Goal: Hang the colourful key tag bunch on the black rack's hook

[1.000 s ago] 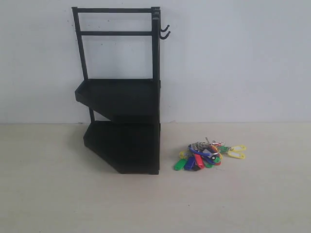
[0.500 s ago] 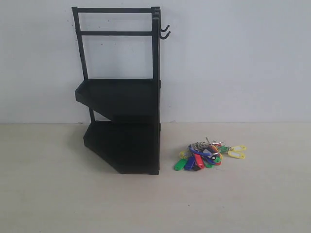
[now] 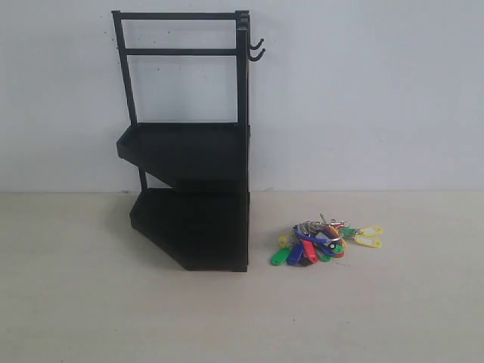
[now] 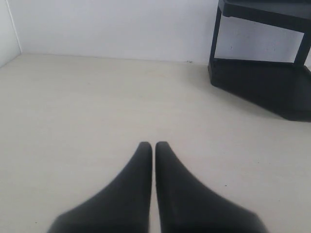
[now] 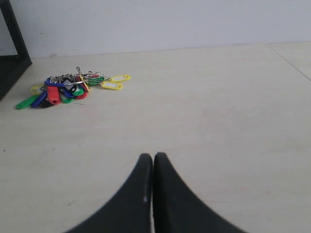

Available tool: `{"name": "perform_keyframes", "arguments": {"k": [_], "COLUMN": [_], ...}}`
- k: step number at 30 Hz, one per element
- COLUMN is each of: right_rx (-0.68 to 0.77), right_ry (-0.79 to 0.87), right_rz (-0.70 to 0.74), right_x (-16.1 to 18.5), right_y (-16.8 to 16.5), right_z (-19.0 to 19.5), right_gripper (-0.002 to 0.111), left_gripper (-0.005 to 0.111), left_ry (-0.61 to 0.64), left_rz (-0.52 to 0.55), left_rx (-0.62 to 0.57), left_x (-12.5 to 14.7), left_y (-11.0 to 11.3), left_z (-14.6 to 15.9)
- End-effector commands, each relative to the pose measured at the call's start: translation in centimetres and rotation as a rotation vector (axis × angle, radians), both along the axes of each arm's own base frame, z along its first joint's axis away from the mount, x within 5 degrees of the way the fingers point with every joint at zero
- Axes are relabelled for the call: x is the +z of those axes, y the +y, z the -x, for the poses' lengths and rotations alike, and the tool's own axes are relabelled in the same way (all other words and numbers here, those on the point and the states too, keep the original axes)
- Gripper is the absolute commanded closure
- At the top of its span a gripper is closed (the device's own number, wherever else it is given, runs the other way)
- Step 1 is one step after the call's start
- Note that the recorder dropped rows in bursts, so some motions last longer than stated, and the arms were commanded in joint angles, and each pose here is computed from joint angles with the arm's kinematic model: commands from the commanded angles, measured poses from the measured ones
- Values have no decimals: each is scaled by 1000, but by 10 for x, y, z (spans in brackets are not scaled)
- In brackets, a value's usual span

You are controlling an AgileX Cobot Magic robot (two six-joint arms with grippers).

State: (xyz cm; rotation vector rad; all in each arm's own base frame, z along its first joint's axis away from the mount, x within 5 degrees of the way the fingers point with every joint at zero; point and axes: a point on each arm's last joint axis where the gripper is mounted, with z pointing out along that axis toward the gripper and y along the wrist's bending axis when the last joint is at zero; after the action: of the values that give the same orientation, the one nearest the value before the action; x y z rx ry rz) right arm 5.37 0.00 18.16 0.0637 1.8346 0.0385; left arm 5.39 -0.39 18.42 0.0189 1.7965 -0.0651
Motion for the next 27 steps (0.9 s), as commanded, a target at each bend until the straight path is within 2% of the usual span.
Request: {"name": "perform_keyframes", "arguments": {"k": [1, 3, 7, 10, 13, 16, 22, 27], "right_rx": [-8, -11, -20, -27, -30, -20, -4, -16], "right_ry": [-67, -148, -434, -557, -542, -429, -127, -87], "right_rz": [6, 8, 18, 12, -33, -11, 6, 3], "right_x": [6, 13, 39, 50, 61, 81, 100, 100], "right_y": [-1, -1, -2, -2, -2, -2, -1, -3], "right_z": [-1, -2, -1, 1, 3, -3, -44, -77], "right_gripper": [108, 108, 108, 108, 108, 108, 108, 108], "left_gripper": [102, 102, 102, 102, 102, 102, 102, 102], "left_ry": [-6, -6, -6, -6, -6, -6, -6, -6], "left_rz": [7, 7, 7, 7, 7, 7, 7, 7], "left_rx": [3, 3, 3, 3, 3, 3, 3, 3], "left_x": [1, 1, 1, 1, 1, 1, 1, 1], "left_y": [0, 0, 0, 0, 0, 0, 0, 0], "left_z": [0, 0, 0, 0, 0, 0, 0, 0]}}
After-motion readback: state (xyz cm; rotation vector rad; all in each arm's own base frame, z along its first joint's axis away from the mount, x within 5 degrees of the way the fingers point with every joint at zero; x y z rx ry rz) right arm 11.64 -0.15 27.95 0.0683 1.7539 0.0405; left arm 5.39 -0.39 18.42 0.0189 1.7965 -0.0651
